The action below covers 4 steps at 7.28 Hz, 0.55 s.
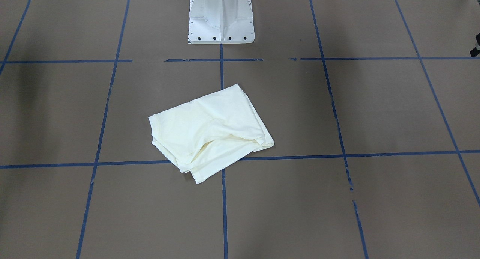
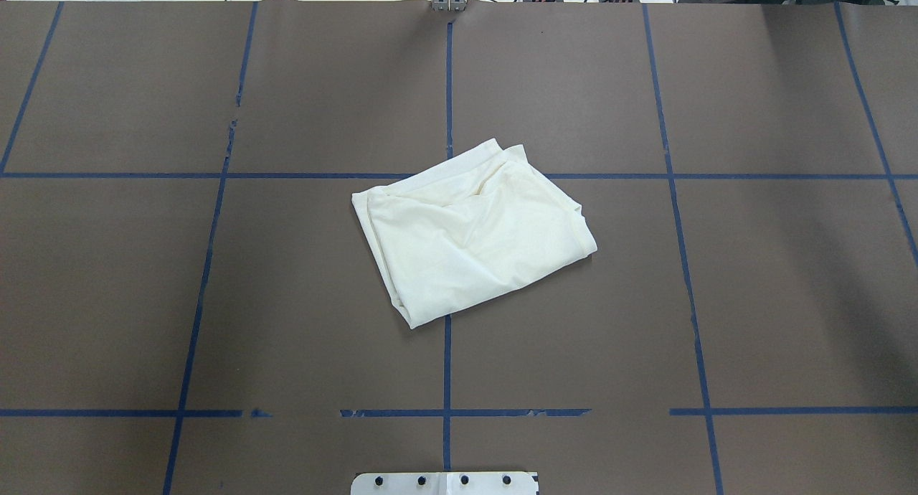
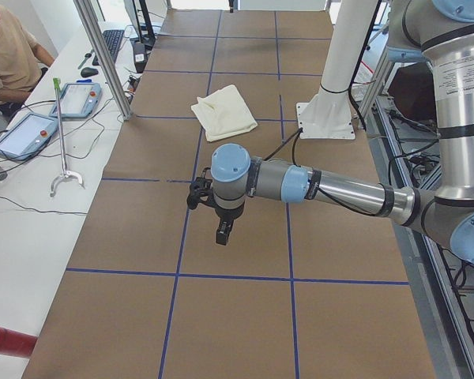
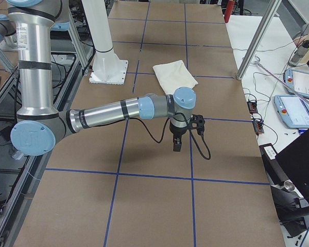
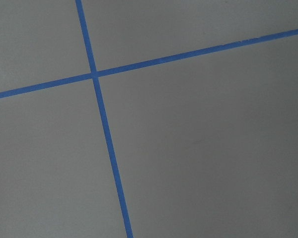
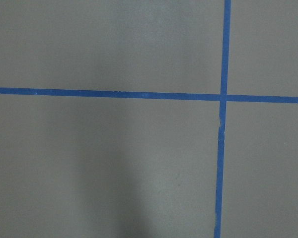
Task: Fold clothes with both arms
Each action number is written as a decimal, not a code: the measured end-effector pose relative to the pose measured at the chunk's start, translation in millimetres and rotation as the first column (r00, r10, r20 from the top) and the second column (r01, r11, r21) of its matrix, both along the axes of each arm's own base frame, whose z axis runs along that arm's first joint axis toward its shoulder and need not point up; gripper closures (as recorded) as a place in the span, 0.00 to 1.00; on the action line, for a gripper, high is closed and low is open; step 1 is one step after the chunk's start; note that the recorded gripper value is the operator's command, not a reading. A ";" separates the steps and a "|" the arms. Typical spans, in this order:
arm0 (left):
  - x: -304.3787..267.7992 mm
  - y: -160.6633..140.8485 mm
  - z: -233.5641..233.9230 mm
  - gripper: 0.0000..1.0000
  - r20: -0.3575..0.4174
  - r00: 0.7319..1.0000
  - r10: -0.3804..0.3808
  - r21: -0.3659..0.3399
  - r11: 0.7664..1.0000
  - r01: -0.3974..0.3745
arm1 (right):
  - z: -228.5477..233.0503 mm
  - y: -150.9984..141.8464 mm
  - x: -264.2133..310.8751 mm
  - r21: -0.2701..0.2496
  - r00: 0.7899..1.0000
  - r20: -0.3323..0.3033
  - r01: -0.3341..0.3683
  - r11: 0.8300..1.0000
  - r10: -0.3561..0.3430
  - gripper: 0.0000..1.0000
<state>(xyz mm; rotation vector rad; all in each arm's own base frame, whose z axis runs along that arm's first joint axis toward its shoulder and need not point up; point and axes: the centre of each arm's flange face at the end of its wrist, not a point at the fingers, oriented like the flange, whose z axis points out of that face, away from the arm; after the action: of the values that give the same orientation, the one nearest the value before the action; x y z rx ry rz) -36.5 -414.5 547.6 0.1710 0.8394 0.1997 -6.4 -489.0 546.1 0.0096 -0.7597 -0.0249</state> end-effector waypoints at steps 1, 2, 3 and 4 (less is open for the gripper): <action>0.4 -1.5 -2.1 0.00 -0.003 1.000 0.001 0.018 1.000 -0.001 | 0.8 -1.6 -0.8 0.010 1.000 0.004 0.001 1.000 -0.001 0.00; 0.6 -3.4 -5.1 0.00 -0.003 1.000 0.002 0.035 0.999 -0.002 | 2.1 -2.7 -1.9 0.015 1.000 0.014 0.002 1.000 -0.002 0.00; 0.4 -5.3 -9.5 0.00 0.000 1.000 0.002 0.050 0.999 -0.002 | 2.1 -3.4 -3.0 0.016 1.000 0.027 0.003 1.000 -0.004 0.00; 0.0 -6.6 -12.2 0.00 0.005 1.000 0.001 0.059 0.998 -0.001 | 1.4 -3.7 -3.7 0.016 0.999 0.036 0.004 1.000 -0.004 0.00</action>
<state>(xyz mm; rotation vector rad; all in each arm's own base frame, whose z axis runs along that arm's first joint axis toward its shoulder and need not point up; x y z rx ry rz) -36.5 -421.1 535.3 0.2252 0.8293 0.2261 -10.2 -492.8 547.5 0.0240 -0.7957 -0.0349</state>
